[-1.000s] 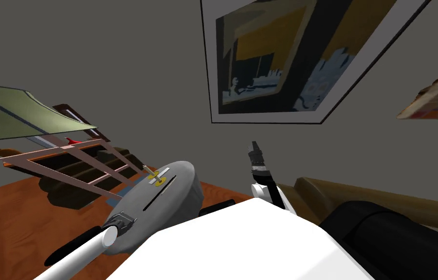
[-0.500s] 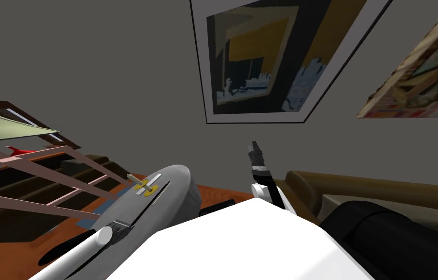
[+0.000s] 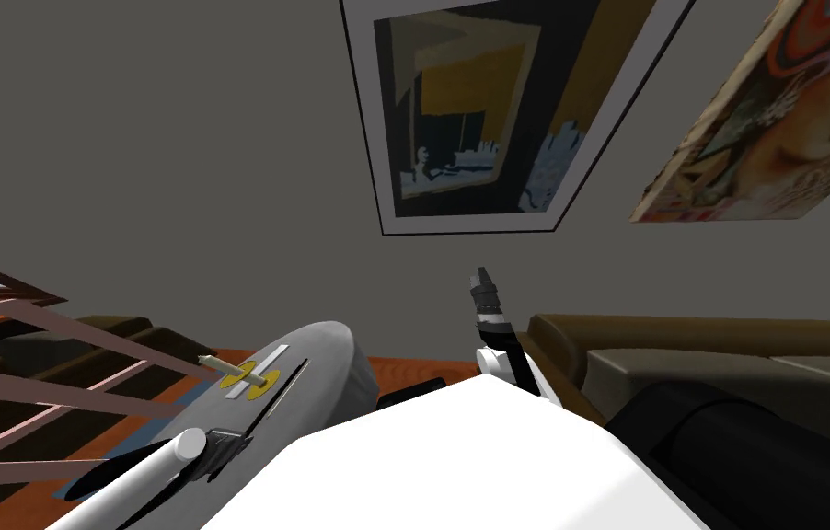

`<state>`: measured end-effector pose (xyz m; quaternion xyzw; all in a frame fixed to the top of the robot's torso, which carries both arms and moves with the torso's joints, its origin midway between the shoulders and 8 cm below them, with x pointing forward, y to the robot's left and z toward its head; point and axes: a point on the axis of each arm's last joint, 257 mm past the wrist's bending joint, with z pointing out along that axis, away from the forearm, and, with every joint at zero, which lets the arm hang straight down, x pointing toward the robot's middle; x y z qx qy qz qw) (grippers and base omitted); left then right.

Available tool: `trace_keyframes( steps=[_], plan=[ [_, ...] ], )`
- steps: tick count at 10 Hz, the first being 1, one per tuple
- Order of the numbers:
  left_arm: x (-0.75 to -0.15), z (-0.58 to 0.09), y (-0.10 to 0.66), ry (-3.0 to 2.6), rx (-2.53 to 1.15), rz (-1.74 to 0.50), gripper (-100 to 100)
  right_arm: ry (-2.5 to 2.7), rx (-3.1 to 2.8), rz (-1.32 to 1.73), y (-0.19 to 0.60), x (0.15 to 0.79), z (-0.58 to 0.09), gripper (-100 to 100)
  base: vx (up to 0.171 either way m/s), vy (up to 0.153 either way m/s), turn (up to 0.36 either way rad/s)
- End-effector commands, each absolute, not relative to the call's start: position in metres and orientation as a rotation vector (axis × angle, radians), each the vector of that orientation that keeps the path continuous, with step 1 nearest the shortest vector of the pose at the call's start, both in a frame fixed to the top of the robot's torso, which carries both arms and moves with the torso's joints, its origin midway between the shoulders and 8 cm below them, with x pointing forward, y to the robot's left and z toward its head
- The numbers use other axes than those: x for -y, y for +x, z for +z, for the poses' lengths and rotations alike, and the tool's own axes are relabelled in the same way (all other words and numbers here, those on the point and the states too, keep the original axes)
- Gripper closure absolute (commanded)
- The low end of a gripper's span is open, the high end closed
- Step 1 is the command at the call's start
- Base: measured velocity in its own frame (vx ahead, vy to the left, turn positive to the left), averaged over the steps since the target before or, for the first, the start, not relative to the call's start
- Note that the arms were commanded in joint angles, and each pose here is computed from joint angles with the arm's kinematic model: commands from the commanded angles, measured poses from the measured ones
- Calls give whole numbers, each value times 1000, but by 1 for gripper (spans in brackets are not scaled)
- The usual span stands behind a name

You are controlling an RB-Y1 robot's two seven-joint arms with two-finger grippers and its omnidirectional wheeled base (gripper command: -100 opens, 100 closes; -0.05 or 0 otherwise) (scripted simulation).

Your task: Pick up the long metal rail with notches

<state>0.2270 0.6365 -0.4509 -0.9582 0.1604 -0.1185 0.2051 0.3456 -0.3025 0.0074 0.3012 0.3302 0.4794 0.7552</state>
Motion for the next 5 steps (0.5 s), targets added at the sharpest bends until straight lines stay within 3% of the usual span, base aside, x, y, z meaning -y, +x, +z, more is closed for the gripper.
trace_keyframes(
  steps=[1, 5],
  plan=[
    [-633, -455, 220, -2712, -419, -309, -100, 657, -720, 1046, 346, 303, 7, 0, 49, 41, -106],
    [-624, -470, 202, -2877, -272, -230, -100, 657, -720, 1045, 346, 303, 7, 0, 62, 47, -206]
  ],
)
